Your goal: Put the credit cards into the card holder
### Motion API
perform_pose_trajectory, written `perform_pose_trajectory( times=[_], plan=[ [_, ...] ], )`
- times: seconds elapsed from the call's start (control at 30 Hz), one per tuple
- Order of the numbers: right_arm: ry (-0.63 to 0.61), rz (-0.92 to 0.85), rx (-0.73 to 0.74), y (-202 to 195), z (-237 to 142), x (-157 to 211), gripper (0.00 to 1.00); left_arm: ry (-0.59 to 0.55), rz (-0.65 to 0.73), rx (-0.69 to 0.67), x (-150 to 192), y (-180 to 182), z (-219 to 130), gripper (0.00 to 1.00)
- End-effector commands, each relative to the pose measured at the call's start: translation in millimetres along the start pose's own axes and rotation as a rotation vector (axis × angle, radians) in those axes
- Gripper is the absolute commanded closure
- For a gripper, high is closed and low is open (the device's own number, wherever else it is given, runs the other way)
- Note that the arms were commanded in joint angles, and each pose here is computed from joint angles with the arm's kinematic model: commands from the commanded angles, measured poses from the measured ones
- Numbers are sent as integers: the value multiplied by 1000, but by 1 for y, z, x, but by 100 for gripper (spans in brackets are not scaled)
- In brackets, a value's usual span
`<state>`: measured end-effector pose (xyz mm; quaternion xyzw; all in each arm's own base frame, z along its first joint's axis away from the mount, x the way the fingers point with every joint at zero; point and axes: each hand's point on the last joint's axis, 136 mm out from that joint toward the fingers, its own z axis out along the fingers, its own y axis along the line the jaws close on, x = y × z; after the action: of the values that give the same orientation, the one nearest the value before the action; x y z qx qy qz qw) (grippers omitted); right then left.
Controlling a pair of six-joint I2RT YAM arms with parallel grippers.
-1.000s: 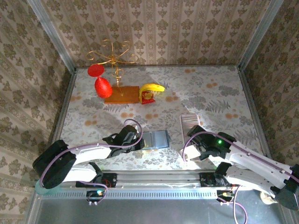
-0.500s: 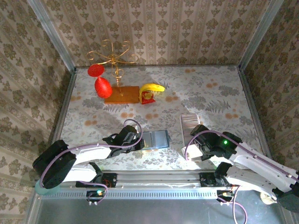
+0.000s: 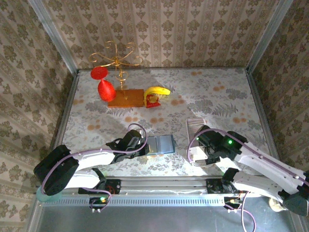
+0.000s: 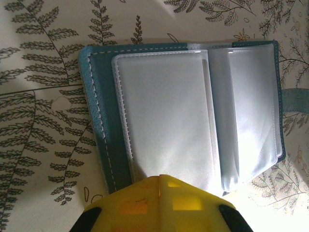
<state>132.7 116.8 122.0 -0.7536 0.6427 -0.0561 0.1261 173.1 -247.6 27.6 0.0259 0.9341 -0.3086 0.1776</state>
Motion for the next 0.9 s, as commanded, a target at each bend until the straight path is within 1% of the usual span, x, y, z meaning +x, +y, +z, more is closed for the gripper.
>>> perform_pose_trajectory(
  times=[0.0, 0.47, 0.77, 0.83, 0.87],
  plan=[
    [23, 65, -74, 12, 8, 1, 100, 6, -8, -21, 4, 5, 2, 98],
    [102, 92, 6, -7, 38, 7, 100, 3, -8, -20, 3, 5, 2, 99],
    [120, 102, 59, -19, 47, 6, 91, 1, -7, -19, 4, 6, 3, 99],
    [128, 99, 72, -21, 48, 7, 83, 1, -8, -19, 4, 6, 3, 99],
    [129, 98, 79, -22, 48, 8, 83, 1, -8, -17, 4, 6, 3, 100]
  ],
)
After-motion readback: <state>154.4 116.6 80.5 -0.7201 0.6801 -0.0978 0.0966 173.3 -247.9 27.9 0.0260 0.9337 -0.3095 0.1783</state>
